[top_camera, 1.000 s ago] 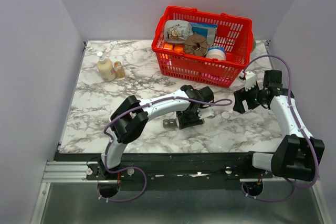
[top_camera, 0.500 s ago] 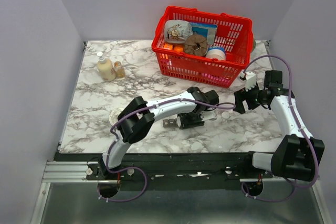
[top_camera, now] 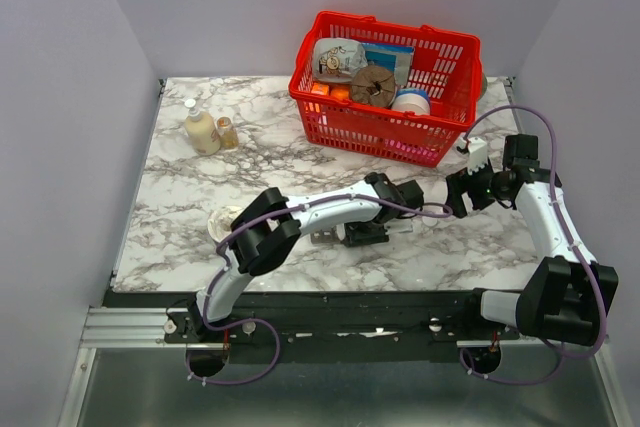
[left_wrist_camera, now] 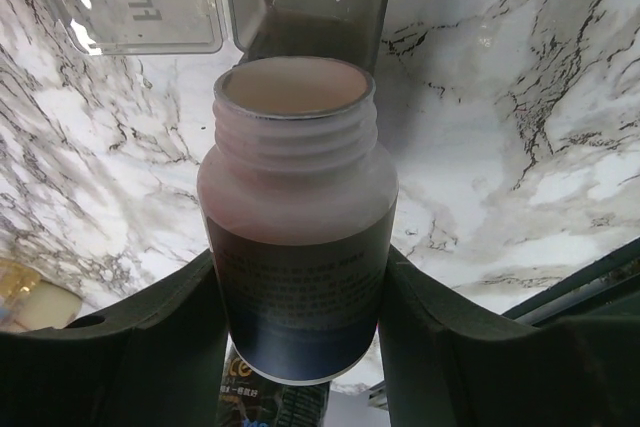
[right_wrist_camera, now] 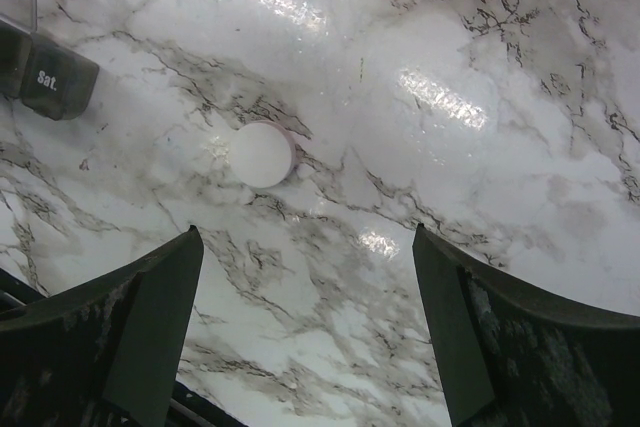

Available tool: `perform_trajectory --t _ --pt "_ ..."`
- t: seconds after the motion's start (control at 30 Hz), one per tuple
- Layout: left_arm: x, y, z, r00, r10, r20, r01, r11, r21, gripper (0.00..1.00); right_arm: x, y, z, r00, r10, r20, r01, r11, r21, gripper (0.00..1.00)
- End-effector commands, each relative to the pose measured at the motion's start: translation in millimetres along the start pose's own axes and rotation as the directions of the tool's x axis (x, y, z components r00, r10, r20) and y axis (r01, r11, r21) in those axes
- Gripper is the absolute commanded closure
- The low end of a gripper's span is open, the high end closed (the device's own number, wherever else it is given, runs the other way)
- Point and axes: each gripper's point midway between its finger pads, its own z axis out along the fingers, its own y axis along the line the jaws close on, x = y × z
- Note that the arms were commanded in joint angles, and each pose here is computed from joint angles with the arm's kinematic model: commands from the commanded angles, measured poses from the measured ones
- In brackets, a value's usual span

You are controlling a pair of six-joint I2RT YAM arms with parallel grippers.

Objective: Sort the pills into containers

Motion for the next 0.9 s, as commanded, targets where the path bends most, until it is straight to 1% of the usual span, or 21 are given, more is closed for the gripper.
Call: perform_trajectory --t 0.0,0.23,0.53,0.87 --pt "-2.2 9.3 -4.4 1.000 0.014 -0.022 -0.016 0.997 -0.080 1.00 -3.7 2.5 -5.6 1.000 -0.012 0.024 0.012 1.000 -0.012 0.06" --pt "-3.4 13.6 -7.1 0.998 0.055 -0.033 -0.059 0.989 -0.135 1.00 -3.9 3.1 -5.6 1.000 -0.012 0.025 0.013 1.000 -0.018 0.06" --pt "-5.2 9.7 -8.5 0.992 0.120 -0.044 -0.126 0.979 -0.162 1.00 -2.9 2.5 -5.4 1.000 -0.009 0.022 0.010 1.000 -0.018 0.06" --pt "-2.6 14.3 -9.2 0.986 0.152 -0.064 -0.162 0.966 -0.201 1.00 -2.3 3.4 -5.4 1.000 -0.007 0.023 0.007 1.000 -0.026 0.06"
